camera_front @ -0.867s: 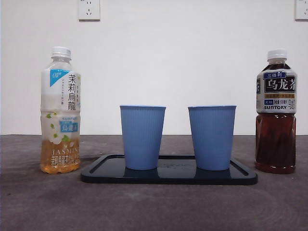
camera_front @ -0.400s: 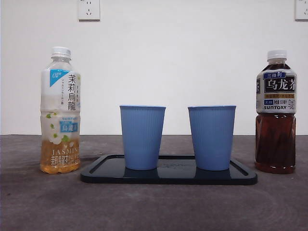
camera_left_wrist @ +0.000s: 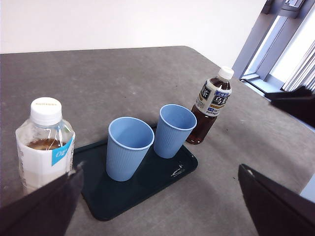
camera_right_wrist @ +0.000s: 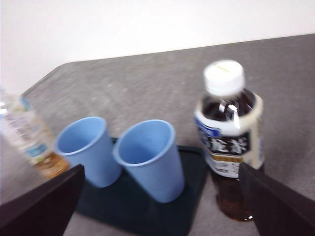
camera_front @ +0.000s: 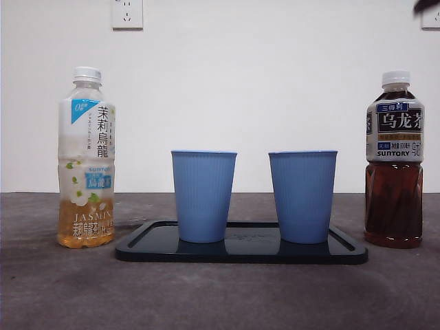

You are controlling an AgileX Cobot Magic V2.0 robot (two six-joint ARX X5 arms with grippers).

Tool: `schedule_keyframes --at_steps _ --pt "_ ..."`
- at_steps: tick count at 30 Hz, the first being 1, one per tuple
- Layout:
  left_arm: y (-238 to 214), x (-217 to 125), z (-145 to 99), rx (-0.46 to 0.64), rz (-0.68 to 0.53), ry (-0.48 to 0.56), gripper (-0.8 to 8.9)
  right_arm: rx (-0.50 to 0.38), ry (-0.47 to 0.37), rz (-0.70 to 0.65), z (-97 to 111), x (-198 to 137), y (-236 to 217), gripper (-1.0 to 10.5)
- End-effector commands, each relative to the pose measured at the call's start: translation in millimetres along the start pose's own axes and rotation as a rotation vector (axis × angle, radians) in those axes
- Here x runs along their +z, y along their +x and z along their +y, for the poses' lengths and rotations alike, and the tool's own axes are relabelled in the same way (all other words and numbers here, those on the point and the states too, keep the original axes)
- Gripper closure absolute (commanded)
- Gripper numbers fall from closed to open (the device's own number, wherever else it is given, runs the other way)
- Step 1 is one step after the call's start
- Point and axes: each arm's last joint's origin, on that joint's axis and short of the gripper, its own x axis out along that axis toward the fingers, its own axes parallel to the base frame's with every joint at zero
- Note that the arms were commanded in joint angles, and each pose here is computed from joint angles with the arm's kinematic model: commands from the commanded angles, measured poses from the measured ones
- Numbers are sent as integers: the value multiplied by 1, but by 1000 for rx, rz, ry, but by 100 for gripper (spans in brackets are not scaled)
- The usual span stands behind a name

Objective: Pour the drink into the cup

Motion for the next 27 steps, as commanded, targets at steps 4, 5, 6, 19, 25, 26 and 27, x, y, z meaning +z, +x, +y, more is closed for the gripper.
schedule_keyframes --at_steps 4,5,6,19,25,26,27 --pt "-2 6 -3 -11 -21 27 315 -63 30 -50 -21 -26 29 447" --pt "-2 6 -3 -11 -21 28 315 -68 29 -52 -23 -29 33 447" --pt "-2 6 -3 -11 -21 27 315 -65 24 -53 -26 -33 38 447" --pt "-2 6 -2 -11 -20 27 315 -121 -86 -78 -50 -50 89 447" --pt "-1 6 -2 -10 -17 25 315 -119 -92 -100 -58 -57 104 448" --pt "-1 6 -2 -10 -15 23 315 -120 -92 -100 -60 -58 106 450" --pt "0 6 -1 -10 -13 23 315 -124 -92 -103 -61 -59 108 458"
